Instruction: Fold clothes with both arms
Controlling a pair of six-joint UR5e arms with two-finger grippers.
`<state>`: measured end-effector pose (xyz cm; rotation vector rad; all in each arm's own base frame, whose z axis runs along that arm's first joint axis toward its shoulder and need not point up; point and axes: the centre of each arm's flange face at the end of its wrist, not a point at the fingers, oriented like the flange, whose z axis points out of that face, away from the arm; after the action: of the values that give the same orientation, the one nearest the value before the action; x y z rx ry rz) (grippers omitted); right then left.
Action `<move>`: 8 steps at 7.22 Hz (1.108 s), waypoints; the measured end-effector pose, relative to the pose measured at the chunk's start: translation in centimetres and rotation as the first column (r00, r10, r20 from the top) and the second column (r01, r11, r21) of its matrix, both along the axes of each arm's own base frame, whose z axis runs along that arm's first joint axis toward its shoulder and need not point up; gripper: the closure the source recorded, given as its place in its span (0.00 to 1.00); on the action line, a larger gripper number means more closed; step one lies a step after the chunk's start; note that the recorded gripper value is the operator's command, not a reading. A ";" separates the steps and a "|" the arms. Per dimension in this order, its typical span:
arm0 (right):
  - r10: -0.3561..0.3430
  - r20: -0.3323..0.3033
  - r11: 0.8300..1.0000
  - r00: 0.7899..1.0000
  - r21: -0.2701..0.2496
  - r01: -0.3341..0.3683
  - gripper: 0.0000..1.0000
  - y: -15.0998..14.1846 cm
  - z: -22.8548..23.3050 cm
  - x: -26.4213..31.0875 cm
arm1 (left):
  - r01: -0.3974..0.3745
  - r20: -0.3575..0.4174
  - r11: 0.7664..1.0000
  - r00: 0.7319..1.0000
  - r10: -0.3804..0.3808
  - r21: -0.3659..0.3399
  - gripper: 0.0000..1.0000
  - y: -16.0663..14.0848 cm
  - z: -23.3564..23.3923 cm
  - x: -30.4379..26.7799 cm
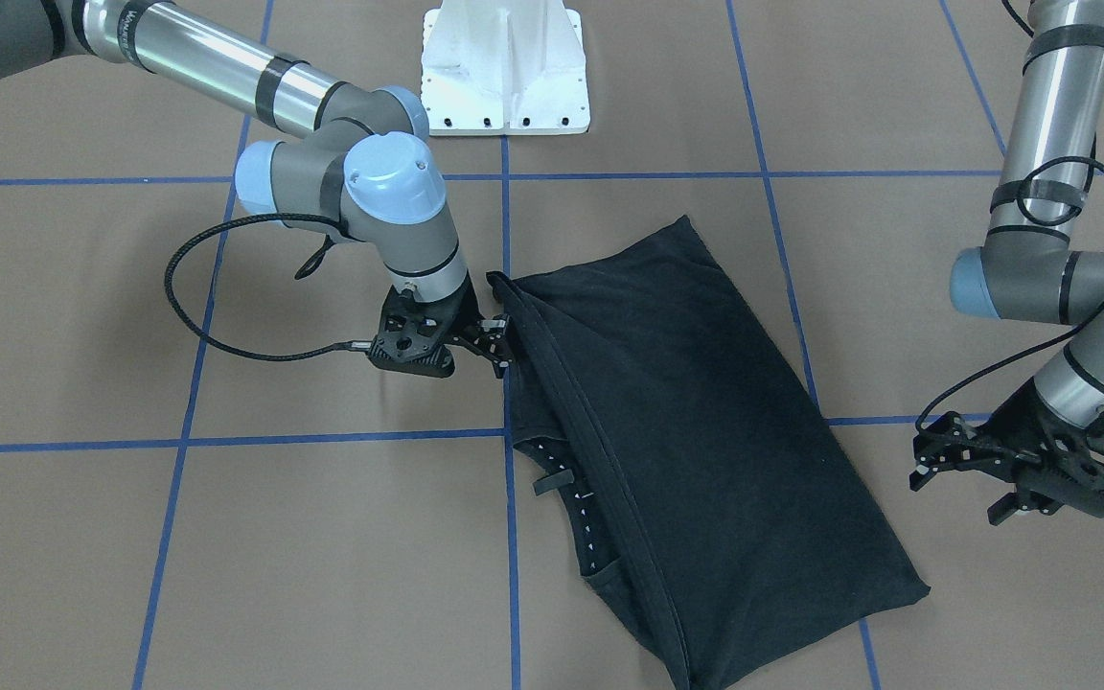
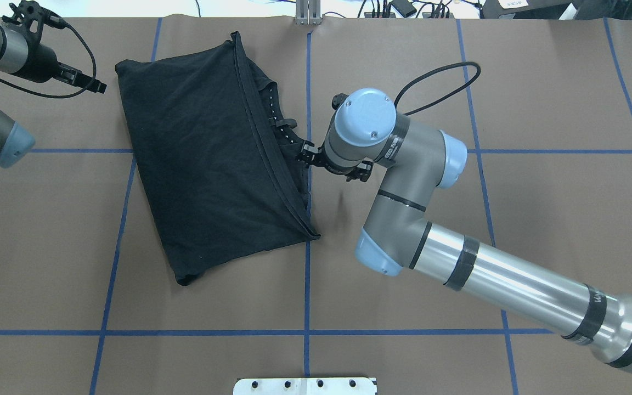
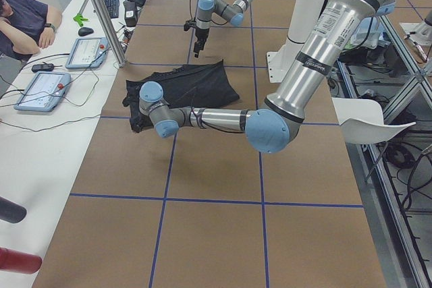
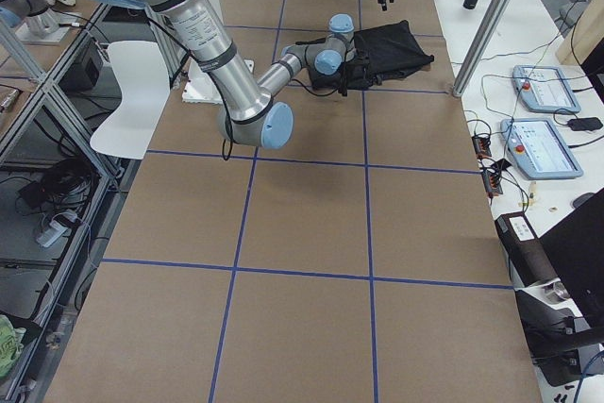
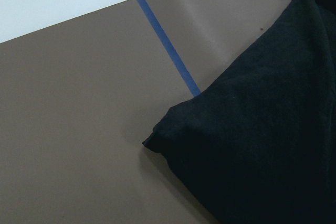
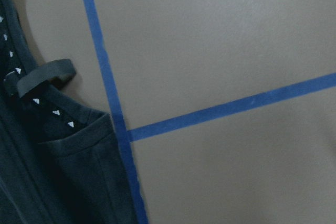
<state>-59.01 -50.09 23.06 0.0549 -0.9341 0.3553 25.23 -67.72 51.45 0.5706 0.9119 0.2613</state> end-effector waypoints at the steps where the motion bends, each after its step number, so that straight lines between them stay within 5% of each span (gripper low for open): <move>1: 0.011 0.013 1.000 1.000 -0.009 -0.011 0.04 1.2 -0.5 -1.4 | 0.001 0.000 1.000 1.000 -0.001 -0.002 0.00 0.2 0.3 0.0; 3: 0.021 0.012 1.000 1.000 0.000 -0.021 0.23 3.7 -1.0 -3.7 | 0.002 0.001 1.000 1.000 -0.002 -0.003 0.00 0.3 0.5 -0.1; 6: 0.022 0.009 1.000 1.000 0.015 -0.022 0.75 4.5 -1.3 -4.5 | 0.003 0.003 1.000 1.000 -0.003 -0.004 0.00 0.4 0.7 0.0; 8: 0.021 0.013 1.000 1.000 0.020 -0.021 0.82 4.5 -1.8 -4.6 | 0.002 0.005 1.000 1.000 -0.002 -0.005 0.00 0.5 0.8 -0.1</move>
<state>-63.61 -45.56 21.27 0.0813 -0.9500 0.3659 25.16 -67.27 52.29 0.5659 0.9072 0.2578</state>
